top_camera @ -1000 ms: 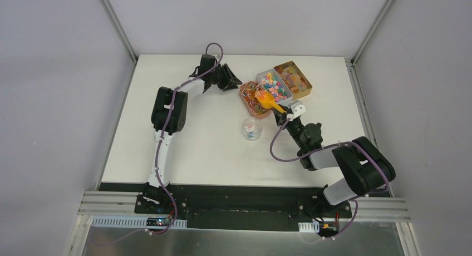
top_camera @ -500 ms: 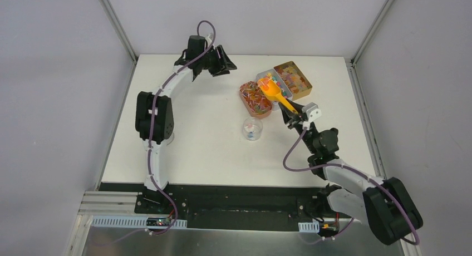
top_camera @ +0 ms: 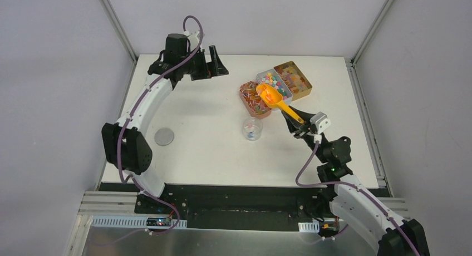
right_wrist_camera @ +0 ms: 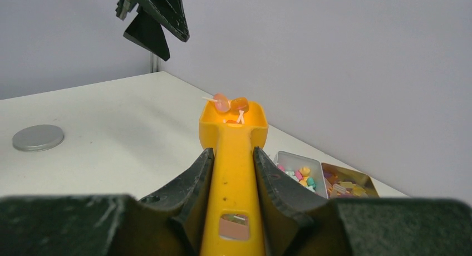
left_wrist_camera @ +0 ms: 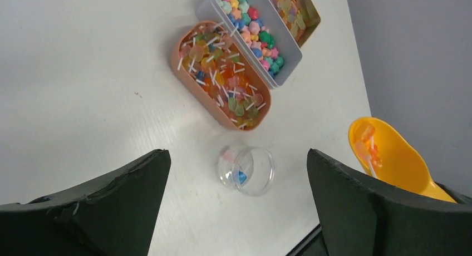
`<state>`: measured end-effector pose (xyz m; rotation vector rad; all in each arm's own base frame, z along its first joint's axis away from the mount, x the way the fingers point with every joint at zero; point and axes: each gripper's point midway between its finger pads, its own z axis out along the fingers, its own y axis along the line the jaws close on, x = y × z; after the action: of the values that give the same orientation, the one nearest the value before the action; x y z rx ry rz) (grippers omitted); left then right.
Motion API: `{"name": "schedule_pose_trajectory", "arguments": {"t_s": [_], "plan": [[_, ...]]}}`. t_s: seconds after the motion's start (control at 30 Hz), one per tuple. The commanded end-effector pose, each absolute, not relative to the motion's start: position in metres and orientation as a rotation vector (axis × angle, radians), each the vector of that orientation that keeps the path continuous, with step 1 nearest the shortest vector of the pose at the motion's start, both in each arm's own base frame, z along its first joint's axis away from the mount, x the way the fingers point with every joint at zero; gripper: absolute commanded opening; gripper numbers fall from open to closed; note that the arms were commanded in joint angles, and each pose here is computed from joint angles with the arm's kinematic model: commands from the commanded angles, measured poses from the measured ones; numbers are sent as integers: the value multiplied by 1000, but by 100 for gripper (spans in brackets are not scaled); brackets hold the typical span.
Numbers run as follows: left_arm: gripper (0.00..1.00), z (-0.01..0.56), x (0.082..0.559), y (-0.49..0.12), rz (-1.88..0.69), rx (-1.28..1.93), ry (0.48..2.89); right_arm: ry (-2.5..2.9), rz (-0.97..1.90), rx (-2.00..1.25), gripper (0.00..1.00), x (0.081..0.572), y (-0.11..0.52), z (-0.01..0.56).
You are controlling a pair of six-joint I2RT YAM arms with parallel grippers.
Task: Pack the candies
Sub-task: Place the fake candies in the packing bottle.
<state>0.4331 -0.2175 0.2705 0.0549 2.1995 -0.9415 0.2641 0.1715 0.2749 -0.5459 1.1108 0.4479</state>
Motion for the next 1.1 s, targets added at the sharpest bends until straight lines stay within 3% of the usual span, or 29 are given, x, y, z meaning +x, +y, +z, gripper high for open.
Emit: {"name": "schedule_pose_trajectory", "arguments": {"t_s": [0.0,0.37,1.07], "plan": [[99,287,387,-198,-861,136,2205,1111,496,-599,0,248,176,277],[99,261,305,-162,-731,200,2245,1199,559,-651,0,223,180,260],[99,242,293,-150,-656,239,2264,1480,531,-730,0,218,192,214]]}}
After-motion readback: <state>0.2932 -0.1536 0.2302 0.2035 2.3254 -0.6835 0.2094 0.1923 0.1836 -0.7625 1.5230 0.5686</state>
